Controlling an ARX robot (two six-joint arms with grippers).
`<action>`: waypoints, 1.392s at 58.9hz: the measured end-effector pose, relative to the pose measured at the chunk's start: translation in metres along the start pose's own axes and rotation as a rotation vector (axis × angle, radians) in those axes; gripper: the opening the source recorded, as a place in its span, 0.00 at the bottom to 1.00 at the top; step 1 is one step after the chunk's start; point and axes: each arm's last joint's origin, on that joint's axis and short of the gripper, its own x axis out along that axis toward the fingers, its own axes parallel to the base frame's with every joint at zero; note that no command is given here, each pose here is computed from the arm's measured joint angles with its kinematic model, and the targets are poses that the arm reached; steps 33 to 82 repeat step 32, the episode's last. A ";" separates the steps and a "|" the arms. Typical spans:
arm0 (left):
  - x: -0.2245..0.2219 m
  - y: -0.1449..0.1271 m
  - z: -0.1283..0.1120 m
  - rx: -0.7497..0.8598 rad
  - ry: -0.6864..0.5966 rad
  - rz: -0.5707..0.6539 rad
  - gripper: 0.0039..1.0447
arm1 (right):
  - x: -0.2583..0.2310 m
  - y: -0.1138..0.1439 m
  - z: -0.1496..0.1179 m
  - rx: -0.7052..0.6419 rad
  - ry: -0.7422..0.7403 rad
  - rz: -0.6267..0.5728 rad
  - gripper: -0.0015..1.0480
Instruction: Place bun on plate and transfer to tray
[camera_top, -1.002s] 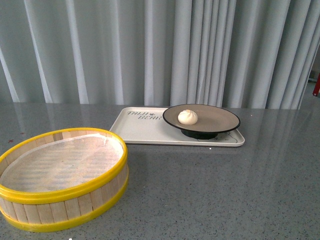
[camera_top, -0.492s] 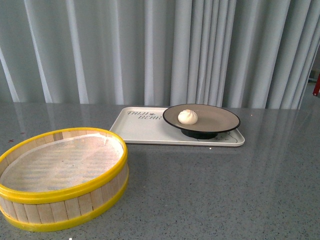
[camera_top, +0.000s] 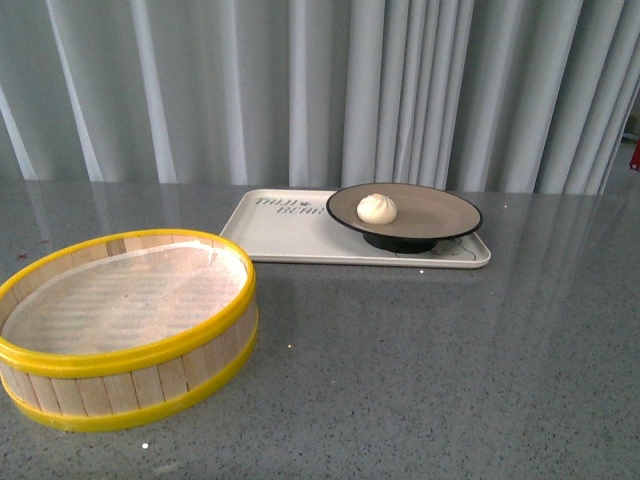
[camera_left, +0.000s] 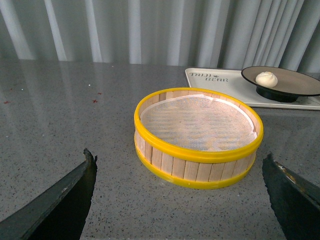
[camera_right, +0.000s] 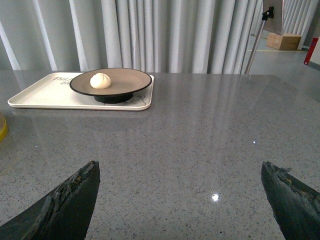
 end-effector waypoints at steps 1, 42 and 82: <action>0.000 0.000 0.000 0.000 0.000 0.000 0.94 | 0.000 0.000 0.000 0.000 0.000 0.000 0.92; 0.000 0.000 0.000 0.000 0.000 0.000 0.94 | 0.000 0.000 0.000 0.000 0.000 0.000 0.92; 0.000 0.000 0.000 0.000 0.000 0.000 0.94 | 0.000 0.000 0.000 0.000 0.000 0.000 0.92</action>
